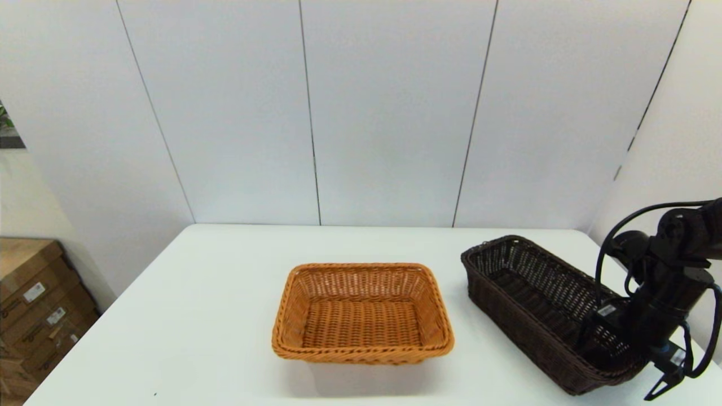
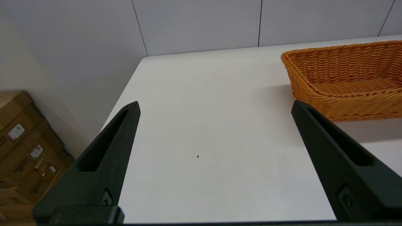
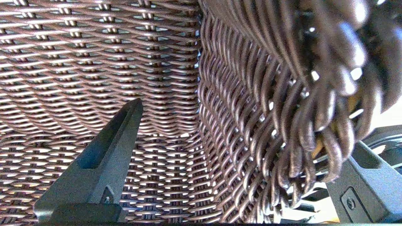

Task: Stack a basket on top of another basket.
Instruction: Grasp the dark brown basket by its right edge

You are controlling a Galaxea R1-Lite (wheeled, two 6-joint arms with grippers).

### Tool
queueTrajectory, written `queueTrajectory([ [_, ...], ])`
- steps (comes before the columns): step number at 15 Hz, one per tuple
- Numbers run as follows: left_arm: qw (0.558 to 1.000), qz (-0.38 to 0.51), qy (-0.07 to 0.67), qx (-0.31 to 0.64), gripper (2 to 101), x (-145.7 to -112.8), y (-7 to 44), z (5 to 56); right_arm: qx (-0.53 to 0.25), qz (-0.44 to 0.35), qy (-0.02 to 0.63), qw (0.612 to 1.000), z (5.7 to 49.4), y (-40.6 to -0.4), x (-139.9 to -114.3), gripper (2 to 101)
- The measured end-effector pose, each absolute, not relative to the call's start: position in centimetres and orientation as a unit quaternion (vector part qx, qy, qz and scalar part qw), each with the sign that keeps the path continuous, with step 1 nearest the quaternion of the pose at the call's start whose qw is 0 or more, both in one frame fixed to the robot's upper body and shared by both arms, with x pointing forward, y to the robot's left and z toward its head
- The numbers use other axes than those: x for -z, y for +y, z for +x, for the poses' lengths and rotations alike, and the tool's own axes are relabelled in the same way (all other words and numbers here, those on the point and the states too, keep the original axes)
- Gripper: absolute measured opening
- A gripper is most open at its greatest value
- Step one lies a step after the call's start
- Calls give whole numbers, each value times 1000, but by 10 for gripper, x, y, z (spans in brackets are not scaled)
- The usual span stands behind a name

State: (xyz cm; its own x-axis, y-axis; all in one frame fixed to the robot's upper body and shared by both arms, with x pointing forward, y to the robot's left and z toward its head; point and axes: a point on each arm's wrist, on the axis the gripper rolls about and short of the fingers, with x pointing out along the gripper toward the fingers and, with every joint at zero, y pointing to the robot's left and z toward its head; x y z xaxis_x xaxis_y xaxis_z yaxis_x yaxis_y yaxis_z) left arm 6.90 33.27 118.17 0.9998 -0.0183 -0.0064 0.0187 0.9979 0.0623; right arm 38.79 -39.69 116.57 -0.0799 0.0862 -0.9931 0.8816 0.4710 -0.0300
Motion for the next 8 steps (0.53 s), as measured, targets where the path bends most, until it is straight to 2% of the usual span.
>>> queueTrajectory([
  [1, 999, 31, 3, 9, 978, -1182, 333, 69, 352, 376, 645, 565, 388, -397, -1166, 929],
  [4, 999, 31, 3, 10, 978, -1182, 333, 69, 353, 376, 645, 564, 387, -398, -1166, 650],
  [8, 999, 31, 3, 9, 978, -1182, 333, 69, 353, 376, 645, 564, 387, -398, -1166, 380],
])
